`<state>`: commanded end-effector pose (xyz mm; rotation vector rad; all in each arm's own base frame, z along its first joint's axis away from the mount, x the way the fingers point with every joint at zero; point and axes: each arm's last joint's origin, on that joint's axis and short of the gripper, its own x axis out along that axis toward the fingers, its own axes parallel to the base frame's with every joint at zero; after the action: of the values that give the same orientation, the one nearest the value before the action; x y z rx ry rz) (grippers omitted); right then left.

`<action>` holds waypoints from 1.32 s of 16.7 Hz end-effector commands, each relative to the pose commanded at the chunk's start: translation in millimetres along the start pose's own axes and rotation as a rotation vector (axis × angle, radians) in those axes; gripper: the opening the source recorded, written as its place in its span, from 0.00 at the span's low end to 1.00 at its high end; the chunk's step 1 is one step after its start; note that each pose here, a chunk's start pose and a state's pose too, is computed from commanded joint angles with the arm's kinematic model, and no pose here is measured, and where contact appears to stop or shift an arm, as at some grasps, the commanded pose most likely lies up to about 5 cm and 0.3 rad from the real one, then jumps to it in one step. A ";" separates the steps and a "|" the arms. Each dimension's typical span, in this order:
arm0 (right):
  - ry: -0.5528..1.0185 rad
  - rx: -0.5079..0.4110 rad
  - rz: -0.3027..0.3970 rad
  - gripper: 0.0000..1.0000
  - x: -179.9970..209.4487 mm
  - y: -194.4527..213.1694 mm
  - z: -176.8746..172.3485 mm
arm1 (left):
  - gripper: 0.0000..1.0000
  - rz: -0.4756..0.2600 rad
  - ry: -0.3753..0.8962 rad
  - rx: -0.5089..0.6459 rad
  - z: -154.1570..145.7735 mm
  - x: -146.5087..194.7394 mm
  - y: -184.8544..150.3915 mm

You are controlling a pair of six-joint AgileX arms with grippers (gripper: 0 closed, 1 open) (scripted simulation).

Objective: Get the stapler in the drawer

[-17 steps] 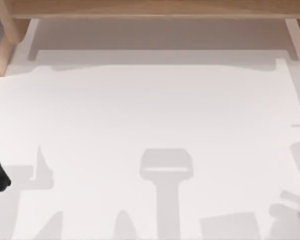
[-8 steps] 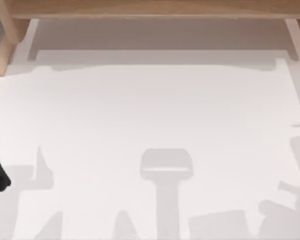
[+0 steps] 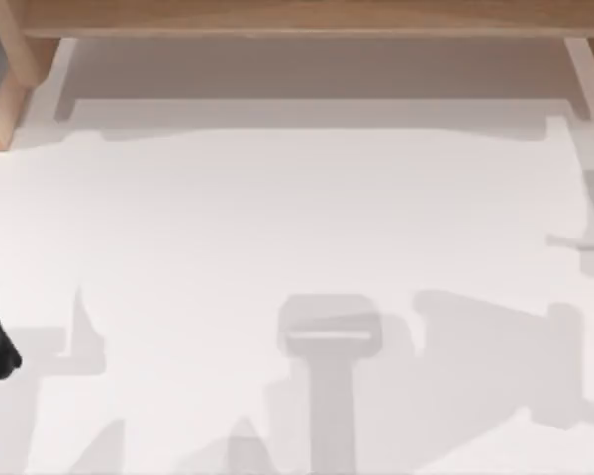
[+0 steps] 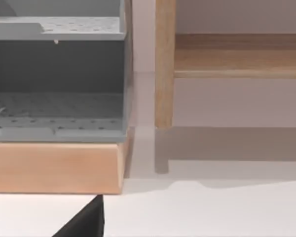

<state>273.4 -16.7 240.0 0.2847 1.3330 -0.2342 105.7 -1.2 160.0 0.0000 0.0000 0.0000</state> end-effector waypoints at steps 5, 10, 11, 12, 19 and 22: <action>-0.129 -0.110 -0.007 0.00 -35.9 -15.2 109.1 | 1.00 0.000 0.000 0.000 0.0 0.0 0.0; -0.122 -0.220 -0.033 0.00 -3.7 -54.1 190.8 | 1.00 0.000 0.000 0.000 0.0 0.0 0.0; -0.094 -0.239 -0.032 0.00 12.2 -63.4 200.9 | 1.00 0.000 0.000 0.000 0.0 0.0 0.0; -0.059 -0.256 -0.028 0.00 30.0 -72.8 208.5 | 1.00 0.000 0.000 0.000 0.0 0.0 0.0; 0.162 -0.324 0.038 0.00 116.0 -107.0 215.5 | 1.00 0.000 0.000 0.000 0.0 0.0 0.0; 0.167 -0.324 0.040 0.00 117.0 -107.9 215.1 | 1.00 0.000 0.000 0.000 0.0 0.0 0.0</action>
<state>461.5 -190.9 163.5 0.0576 1.5046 0.0414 105.7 -1.2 160.0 0.0000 0.0000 0.0000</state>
